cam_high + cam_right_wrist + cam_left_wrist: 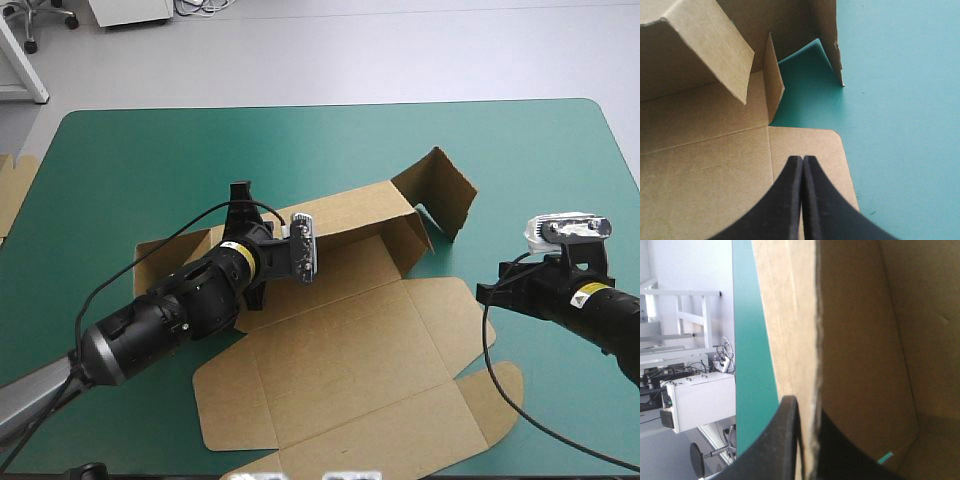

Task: Fold the box

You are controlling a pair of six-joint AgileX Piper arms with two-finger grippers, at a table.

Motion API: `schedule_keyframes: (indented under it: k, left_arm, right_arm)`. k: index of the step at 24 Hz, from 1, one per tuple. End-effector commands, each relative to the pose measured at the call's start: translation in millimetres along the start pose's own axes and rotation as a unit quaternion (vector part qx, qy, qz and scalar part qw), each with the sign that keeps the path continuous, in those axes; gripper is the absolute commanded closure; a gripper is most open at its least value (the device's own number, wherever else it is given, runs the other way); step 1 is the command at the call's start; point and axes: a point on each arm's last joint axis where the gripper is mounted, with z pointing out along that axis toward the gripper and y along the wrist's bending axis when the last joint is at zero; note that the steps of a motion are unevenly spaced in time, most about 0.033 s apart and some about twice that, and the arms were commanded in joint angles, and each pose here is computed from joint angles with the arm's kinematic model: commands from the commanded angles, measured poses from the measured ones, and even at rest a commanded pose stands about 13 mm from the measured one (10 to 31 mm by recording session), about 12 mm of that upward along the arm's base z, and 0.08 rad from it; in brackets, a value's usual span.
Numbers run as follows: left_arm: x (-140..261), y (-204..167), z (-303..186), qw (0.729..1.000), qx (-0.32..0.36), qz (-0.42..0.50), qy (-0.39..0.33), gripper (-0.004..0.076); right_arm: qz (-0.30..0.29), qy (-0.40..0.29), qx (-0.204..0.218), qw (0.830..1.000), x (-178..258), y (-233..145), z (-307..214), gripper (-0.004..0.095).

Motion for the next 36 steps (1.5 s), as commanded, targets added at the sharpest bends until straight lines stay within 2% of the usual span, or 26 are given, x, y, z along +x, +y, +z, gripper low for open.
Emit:
schedule_keyframes:
  k: [1,5,15,19,22,26,29,36]
  left_arm:
    - [11.2,-6.7,-11.6,0.999,-0.006,-0.033,-0.001,0.0734]
    - [10.6,-2.6,-19.7,0.998,-0.029,-0.040,-0.035,0.0734]
    - [11.6,-4.0,-23.4,0.997,-0.019,-0.072,-0.037,0.0734]
    - [6.1,-1.5,-20.5,0.996,-0.033,-0.065,-0.060,0.0734]
    - [1.5,-3.6,-1.5,0.997,-0.044,-0.062,-0.034,0.0734]
    - [3.4,5.0,4.8,0.992,-0.104,-0.077,-0.008,0.0734]
    - [5.4,5.1,5.0,0.991,-0.108,-0.084,0.001,0.0734]
    - [-0.3,-27.0,4.3,0.990,-0.140,-0.004,0.032,0.0734]
  right_arm:
    - [0.004,-0.045,-0.004,0.999,-13.8,2.0,-8.2,0.0927]
    - [0.016,-0.050,-0.017,0.999,-15.8,4.7,-9.9,0.0927]
    - [0.016,-0.044,-0.022,0.999,-26.8,6.1,-5.9,0.0927]
    - [0.017,-0.026,-0.051,0.998,-46.8,10.4,10.9,0.0927]
    - [0.021,-0.010,-0.073,0.997,-55.4,13.5,22.9,0.0927]
    - [0.022,-0.015,-0.077,0.997,-56.6,14.0,23.0,0.0927]
    - [0.026,-0.017,-0.084,0.996,-56.9,15.3,22.7,0.0927]
    - [0.030,-0.019,-0.096,0.995,-57.3,17.6,21.7,0.0927]
